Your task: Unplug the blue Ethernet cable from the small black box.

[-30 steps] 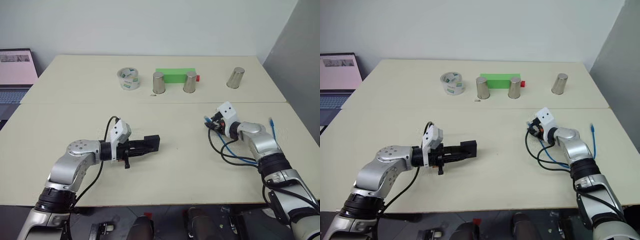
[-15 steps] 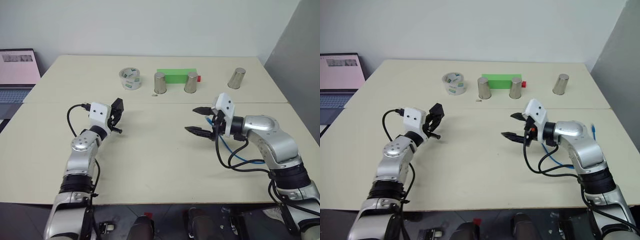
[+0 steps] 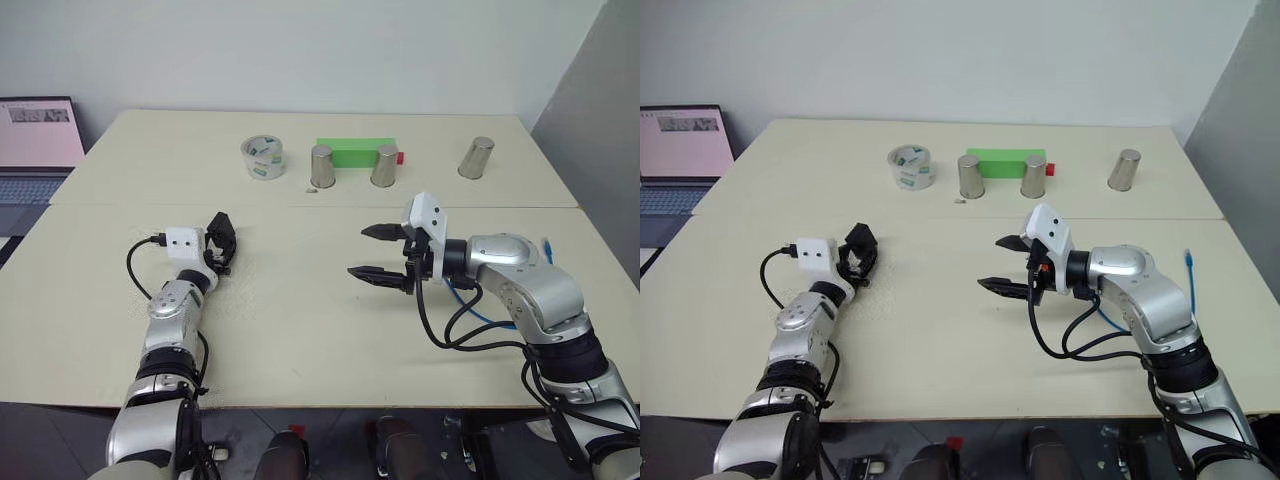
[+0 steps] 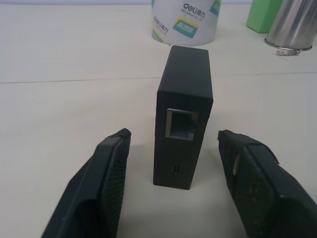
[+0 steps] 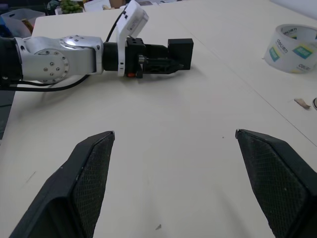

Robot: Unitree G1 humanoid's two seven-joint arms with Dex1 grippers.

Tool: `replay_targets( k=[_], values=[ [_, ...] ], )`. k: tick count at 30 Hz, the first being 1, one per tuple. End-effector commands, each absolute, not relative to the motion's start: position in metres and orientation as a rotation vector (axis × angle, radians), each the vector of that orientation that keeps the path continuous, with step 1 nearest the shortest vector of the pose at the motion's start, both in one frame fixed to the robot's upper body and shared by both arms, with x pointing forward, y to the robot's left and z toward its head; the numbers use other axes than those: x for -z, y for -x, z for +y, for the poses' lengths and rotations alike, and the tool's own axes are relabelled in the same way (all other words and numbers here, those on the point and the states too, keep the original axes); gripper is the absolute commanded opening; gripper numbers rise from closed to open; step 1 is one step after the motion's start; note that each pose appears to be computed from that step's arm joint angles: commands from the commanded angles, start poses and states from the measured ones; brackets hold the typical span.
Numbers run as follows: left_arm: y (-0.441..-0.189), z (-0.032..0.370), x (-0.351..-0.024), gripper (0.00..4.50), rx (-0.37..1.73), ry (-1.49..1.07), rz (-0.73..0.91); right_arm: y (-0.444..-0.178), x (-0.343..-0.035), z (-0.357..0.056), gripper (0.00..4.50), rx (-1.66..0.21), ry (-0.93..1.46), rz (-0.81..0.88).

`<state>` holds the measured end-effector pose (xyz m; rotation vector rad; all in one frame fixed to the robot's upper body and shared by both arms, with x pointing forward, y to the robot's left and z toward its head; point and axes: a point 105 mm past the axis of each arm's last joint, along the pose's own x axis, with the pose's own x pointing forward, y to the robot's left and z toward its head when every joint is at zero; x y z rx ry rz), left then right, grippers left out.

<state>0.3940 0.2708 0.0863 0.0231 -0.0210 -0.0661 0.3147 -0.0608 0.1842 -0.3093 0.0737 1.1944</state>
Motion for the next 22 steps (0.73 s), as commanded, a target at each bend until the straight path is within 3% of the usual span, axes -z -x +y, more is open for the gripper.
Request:
replay_targets(
  k=[1, 10, 17, 22],
  values=[
    [-0.374, 0.271, -0.082, 3.43, 0.094, -0.041, 0.004, -0.31, -0.194, -0.064, 4.13, -1.184, 0.316, 0.03],
    [-0.327, 0.276, -0.134, 3.43, 0.307, -0.174, 0.042, -0.314, -0.193, -0.107, 4.13, -1.03, 0.204, 0.059],
    [-0.324, 0.273, -0.18, 3.43, 0.444, -0.229, 0.02, -0.319, -0.191, -0.152, 4.13, -0.912, 0.232, 0.108],
    [-0.322, 0.276, -0.182, 3.43, 0.493, -0.247, 0.075, -0.32, -0.189, -0.16, 4.13, -0.903, 0.263, 0.132]
  ],
)
